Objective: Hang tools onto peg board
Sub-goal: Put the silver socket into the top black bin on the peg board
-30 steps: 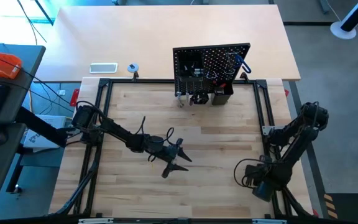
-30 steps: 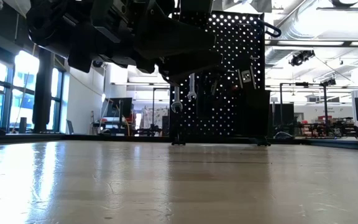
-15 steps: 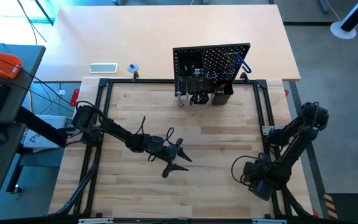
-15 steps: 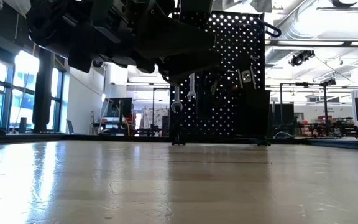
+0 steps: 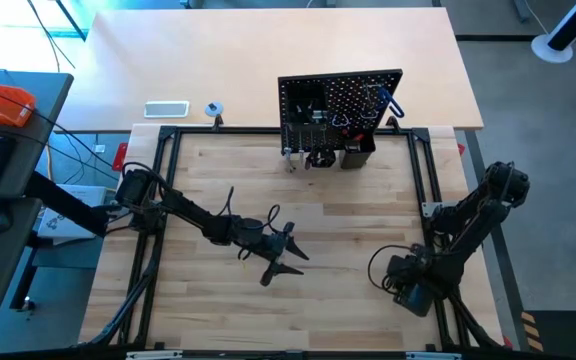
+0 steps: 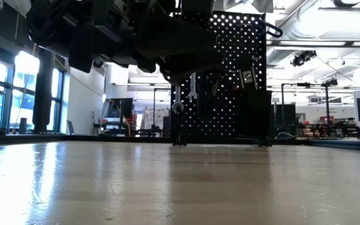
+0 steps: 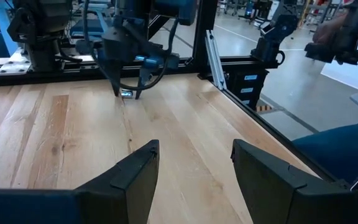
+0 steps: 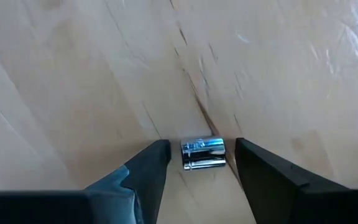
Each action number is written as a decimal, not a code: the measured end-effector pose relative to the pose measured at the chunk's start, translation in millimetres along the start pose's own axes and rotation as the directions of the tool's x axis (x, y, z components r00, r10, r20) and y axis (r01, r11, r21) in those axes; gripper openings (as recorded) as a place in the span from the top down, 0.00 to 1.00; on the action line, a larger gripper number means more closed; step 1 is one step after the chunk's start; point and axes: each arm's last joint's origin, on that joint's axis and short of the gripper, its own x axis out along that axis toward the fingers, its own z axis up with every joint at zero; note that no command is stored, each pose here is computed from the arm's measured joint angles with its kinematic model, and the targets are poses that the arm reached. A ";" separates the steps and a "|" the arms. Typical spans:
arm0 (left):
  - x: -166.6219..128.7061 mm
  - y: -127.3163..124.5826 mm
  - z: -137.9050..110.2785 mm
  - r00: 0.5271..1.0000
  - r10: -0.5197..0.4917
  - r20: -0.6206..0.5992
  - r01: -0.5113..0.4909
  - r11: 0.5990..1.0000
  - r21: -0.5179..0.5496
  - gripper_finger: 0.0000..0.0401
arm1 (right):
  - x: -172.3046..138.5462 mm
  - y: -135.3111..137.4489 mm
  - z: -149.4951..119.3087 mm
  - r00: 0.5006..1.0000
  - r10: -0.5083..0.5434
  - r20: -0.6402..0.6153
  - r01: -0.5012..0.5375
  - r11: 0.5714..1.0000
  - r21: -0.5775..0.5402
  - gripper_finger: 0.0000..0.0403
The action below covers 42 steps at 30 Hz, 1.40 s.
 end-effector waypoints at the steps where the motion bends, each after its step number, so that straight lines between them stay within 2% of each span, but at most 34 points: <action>1: 0.0 0.0 -0.1 1.000 0.000 -0.001 0.000 1.000 0.000 0.51 | 1.9 -1.2 0.9 1.000 0.005 -0.009 -0.005 1.000 0.001 0.53; 5: 0.0 -0.5 -0.7 1.000 -0.002 -0.006 0.002 1.000 -0.001 0.51 | 2.5 -2.7 3.4 0.999 -0.006 -0.037 0.006 1.000 -0.001 0.59; 11: 0.0 -0.5 -0.6 1.000 -0.002 -0.006 0.002 1.000 0.000 0.51 | 1.4 -1.5 3.1 0.998 0.004 -0.068 -0.006 0.999 -0.037 0.84; 17: 0.0 -0.6 -0.5 1.000 -0.002 -0.006 0.002 1.000 0.007 0.51 | -1.4 0.7 3.8 0.997 0.004 -0.074 -0.007 0.999 -0.043 0.84; 24: 0.0 -0.5 -0.7 1.000 -0.002 -0.007 0.002 1.000 0.007 0.51 | -18.5 6.5 14.8 0.997 -0.040 -0.066 0.037 0.999 -0.035 0.84; 30: 0.0 -0.5 -0.8 1.000 -0.001 -0.008 0.001 1.000 0.006 0.51 | -43.3 15.6 39.4 0.995 -0.055 0.079 0.057 0.998 -0.025 0.84; 34: 0.0 -0.5 -0.9 1.000 -0.002 -0.009 0.001 1.000 -0.001 0.51 | -64.2 17.1 62.0 0.975 -0.099 0.199 0.109 0.993 -0.039 0.84; 38: 0.0 -0.7 -2.9 1.000 -0.001 -0.029 0.001 1.000 -0.015 0.51 | -87.5 15.7 86.9 0.938 -0.148 0.313 0.174 0.983 -0.055 0.84; 42: -0.2 -0.6 -6.3 0.998 0.000 -0.065 -0.002 1.000 -0.027 0.51 | -112.1 10.8 114.9 0.877 -0.204 0.435 0.251 0.967 -0.052 0.84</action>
